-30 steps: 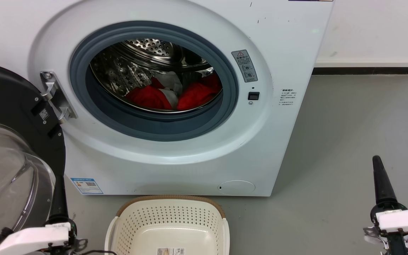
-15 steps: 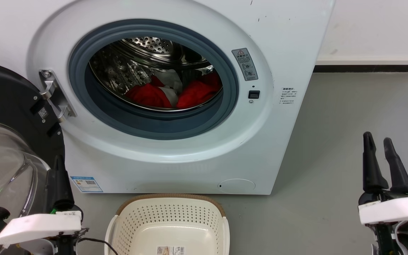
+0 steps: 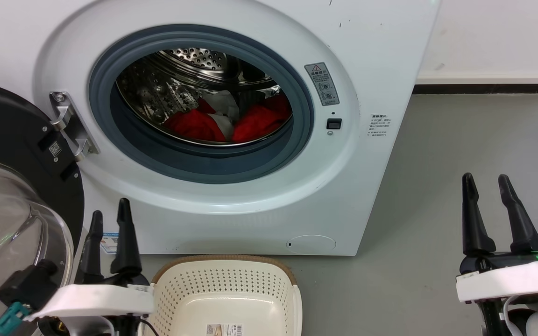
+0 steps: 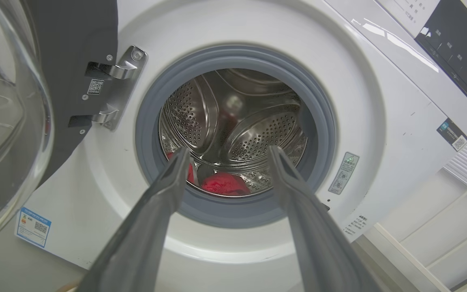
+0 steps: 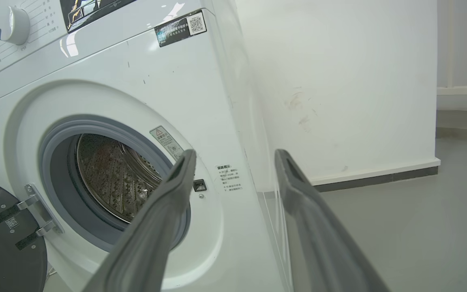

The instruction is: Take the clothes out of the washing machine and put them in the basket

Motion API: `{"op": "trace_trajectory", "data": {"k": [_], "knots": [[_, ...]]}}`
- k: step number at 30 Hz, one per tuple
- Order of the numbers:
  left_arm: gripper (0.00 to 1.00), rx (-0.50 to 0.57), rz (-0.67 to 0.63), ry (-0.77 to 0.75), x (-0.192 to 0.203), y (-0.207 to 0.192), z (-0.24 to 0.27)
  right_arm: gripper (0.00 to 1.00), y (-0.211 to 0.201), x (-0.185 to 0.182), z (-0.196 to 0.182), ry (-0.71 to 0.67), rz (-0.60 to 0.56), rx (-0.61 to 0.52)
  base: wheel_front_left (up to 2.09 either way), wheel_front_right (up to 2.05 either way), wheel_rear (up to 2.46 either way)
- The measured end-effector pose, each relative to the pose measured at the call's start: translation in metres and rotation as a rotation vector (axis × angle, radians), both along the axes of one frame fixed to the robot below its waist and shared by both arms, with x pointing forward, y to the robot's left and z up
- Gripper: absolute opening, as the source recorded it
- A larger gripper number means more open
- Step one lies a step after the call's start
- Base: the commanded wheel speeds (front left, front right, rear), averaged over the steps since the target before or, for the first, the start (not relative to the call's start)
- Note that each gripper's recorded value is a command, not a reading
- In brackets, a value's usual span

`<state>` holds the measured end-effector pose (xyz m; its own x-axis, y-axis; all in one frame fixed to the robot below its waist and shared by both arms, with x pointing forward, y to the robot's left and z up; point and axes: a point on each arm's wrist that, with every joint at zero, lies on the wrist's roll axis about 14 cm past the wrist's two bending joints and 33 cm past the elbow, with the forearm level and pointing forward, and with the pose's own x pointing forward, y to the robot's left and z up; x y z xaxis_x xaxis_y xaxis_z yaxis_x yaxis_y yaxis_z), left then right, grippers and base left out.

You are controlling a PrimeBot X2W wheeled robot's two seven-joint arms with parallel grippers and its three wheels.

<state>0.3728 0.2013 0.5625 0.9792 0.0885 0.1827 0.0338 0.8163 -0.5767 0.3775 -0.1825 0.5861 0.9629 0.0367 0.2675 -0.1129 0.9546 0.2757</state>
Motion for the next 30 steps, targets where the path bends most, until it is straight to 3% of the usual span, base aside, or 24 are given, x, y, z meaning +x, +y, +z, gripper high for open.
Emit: {"op": "trace_trajectory", "data": {"k": [17,30], "knots": [[1.0,0.307,-0.009,0.036,-0.004,-0.03,-0.01,1.0,0.014,-0.008,-0.025,0.049,0.012,-0.161,0.0,0.0,0.0],[1.0,0.454,-0.027,0.093,-0.01,-0.04,-0.034,1.0,0.014,-0.013,-0.042,0.082,0.005,-0.259,0.0,0.0,0.0]]}}
